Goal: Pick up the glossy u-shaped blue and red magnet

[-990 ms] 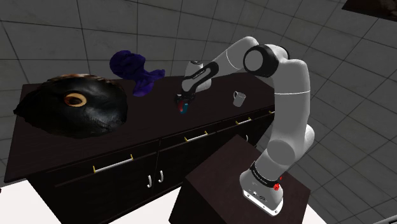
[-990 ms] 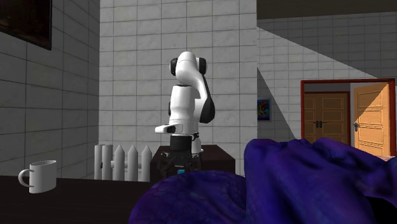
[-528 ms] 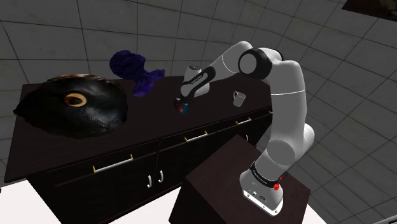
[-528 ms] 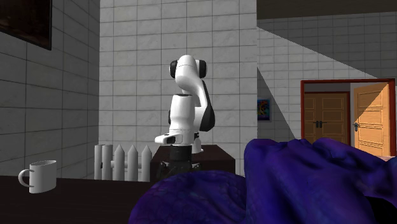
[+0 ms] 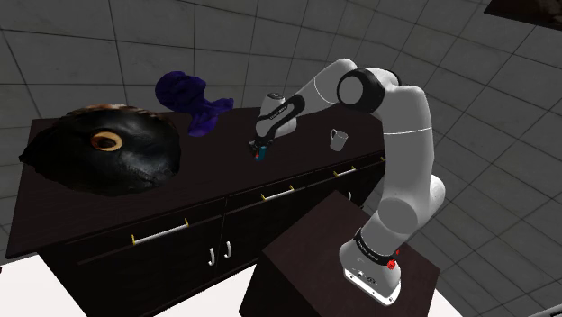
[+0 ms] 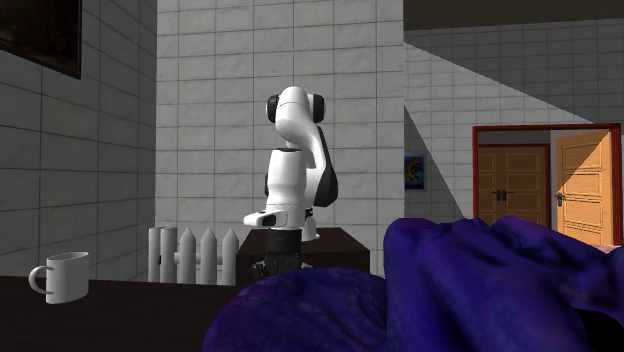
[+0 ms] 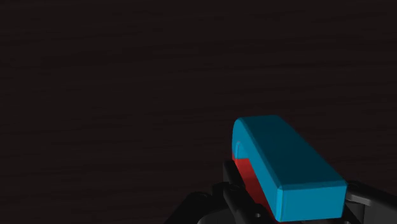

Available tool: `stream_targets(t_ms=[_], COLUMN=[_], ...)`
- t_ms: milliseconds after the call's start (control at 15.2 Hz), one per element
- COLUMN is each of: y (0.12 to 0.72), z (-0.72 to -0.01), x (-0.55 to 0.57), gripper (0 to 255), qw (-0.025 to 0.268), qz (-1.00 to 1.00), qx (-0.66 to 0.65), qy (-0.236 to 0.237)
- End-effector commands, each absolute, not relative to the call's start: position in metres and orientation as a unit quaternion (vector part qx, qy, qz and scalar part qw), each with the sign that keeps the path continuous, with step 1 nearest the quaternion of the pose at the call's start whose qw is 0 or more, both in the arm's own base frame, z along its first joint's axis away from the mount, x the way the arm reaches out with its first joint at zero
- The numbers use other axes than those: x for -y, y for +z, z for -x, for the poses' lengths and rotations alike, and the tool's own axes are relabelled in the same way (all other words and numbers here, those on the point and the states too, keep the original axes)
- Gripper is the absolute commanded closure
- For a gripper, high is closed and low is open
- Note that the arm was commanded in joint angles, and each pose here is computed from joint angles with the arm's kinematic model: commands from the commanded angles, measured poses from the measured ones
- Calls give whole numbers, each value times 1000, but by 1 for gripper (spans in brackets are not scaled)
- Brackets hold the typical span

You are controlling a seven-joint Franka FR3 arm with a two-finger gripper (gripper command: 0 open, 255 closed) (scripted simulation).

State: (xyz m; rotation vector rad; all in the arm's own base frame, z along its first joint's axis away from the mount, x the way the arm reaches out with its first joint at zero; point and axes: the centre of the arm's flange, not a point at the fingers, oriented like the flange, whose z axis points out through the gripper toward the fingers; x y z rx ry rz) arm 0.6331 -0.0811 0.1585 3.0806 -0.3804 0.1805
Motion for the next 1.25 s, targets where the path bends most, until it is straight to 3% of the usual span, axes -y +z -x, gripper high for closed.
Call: stream_targets(t_ms=[0,1188], y=[158,238], z=[-633,-633], x=[81,81], gripper=[255,255], qw=[16,16], qz=[-991,-991], qx=[123,123], qy=[58,58])
